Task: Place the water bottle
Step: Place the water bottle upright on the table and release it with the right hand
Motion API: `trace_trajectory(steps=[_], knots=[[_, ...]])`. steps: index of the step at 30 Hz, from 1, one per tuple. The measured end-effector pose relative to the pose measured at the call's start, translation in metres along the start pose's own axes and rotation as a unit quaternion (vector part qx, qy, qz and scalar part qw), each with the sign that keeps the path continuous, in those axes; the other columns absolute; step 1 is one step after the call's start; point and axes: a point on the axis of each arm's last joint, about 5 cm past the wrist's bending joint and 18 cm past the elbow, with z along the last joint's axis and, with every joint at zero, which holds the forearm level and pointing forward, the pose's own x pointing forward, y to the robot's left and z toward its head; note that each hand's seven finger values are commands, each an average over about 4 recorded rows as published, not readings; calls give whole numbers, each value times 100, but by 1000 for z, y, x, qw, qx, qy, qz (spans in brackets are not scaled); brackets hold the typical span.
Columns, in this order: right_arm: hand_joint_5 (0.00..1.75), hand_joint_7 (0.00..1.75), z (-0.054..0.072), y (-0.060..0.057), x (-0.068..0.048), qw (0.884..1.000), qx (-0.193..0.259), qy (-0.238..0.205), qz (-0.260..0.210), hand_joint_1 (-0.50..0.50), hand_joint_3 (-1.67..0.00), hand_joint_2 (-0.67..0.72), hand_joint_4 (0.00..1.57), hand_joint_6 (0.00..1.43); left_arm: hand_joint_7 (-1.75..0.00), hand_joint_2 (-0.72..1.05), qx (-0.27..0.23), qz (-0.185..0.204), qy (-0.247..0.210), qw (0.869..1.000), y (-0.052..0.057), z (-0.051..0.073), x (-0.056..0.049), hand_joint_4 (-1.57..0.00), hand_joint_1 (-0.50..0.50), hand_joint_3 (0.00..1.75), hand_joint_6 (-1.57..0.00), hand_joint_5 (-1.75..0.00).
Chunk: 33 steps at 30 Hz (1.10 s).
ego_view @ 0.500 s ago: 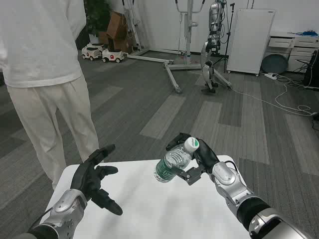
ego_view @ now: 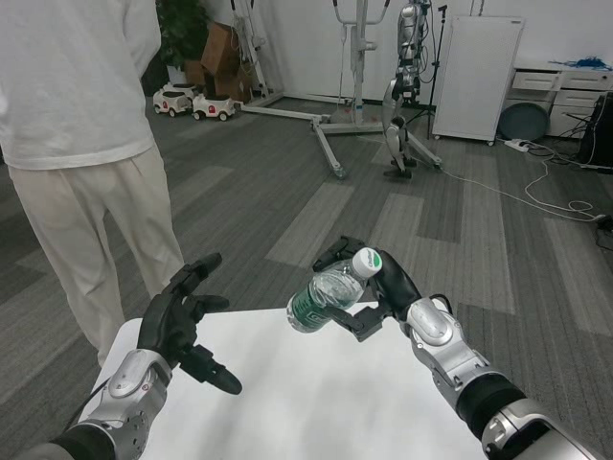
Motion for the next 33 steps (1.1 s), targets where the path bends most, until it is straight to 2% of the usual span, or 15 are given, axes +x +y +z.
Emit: trace_trajectory(steps=[8,14,23,25,30,33], knots=[[136,129,0,0,0,1000,0,0,0,-8,-151,-60,151,134,-42,-55,0,1,0,1000,0,0,0,0,-50,9,0,-175],[136,126,0,0,0,1000,0,0,0,-4,-151,-60,151,134,-42,-55,0,1,0,1000,0,0,0,0,-50,9,0,-175],[136,133,0,0,0,1000,-1,0,0,-6,-151,-60,151,134,-40,-55,0,1,0,1000,0,0,0,0,-50,9,0,-175],[136,131,0,-1,0,1000,-2,0,0,-8,-151,-60,151,134,-42,-55,0,1,0,1000,0,0,0,0,-50,9,0,-175],[136,127,3,-7,-1,1000,-12,-5,-1,-6,-151,-60,149,134,-40,-55,0,2,0,1000,0,0,0,0,-50,9,0,-175],[128,126,6,-9,0,1000,-17,-13,2,-4,-151,-60,148,134,-40,-55,0,2,0,1000,0,0,0,0,-50,9,0,-175]])
